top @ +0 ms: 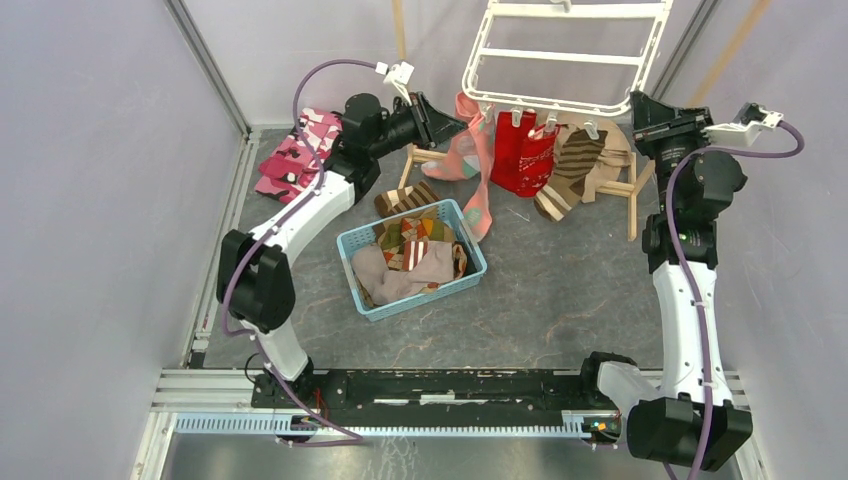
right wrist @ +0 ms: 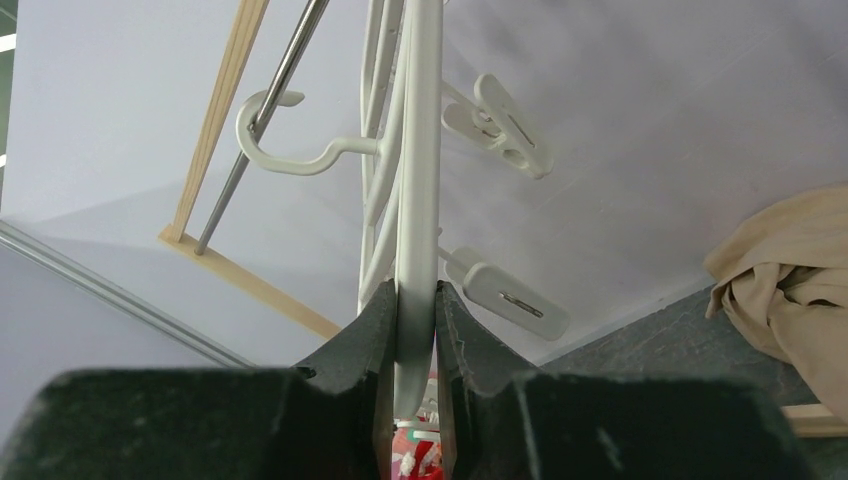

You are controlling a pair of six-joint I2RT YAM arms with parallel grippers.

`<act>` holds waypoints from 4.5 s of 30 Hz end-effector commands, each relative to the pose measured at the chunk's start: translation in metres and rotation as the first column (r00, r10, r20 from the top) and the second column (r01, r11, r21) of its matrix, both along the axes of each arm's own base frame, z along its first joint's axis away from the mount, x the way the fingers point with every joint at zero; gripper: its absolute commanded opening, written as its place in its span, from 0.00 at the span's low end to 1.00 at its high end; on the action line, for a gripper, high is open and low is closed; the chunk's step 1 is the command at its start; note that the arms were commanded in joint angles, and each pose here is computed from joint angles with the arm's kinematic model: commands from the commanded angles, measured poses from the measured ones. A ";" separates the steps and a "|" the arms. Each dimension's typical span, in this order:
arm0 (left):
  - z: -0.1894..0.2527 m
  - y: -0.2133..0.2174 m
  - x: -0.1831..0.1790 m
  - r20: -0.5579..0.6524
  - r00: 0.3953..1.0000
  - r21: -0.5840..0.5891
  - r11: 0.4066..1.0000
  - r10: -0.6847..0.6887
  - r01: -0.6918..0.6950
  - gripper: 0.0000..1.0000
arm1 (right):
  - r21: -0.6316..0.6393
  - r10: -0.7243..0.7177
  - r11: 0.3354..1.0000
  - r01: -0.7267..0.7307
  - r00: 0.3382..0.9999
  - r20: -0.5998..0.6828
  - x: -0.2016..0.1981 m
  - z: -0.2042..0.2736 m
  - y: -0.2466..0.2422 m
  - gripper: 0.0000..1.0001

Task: Clip the socks to the hanger
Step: Pick up the sock from the bin.

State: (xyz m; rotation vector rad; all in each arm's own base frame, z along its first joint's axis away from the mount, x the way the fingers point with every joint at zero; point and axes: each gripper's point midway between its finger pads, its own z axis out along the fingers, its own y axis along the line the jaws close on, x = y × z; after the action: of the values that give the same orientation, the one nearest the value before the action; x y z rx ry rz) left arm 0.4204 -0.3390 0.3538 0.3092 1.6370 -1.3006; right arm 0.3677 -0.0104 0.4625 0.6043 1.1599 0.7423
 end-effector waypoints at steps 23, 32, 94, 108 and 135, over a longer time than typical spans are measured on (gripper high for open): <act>0.061 0.029 0.098 0.157 0.964 -0.019 0.977 0.214 -0.214 0.32 | -0.016 0.307 0.951 -0.308 0.951 -0.031 -0.020 -0.019 0.112 0.30; 0.068 0.047 0.117 0.172 0.950 -0.047 0.965 0.262 -0.258 0.33 | -0.024 0.400 0.916 -0.402 0.915 -0.048 -0.013 -0.024 0.168 0.39; -0.246 0.091 0.086 0.023 0.984 0.761 0.635 0.177 -0.132 0.70 | -0.649 0.304 0.680 -0.342 0.936 -0.175 -0.064 -0.094 0.152 0.98; -0.258 0.073 -0.012 -0.211 0.976 0.646 0.741 -0.056 0.183 0.61 | -0.651 0.290 0.683 -0.332 0.941 -0.175 -0.065 -0.097 0.149 0.98; -0.231 0.092 0.097 -0.098 0.965 0.649 0.750 0.244 -0.124 0.72 | -0.651 0.302 0.673 -0.351 0.934 -0.191 -0.057 -0.101 0.154 0.98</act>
State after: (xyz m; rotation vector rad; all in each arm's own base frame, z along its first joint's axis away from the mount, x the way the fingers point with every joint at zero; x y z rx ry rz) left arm 0.4953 -0.2461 0.1276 0.4882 2.1789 -0.6359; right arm 0.3093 0.1444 0.3468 -0.2125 1.5642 0.5360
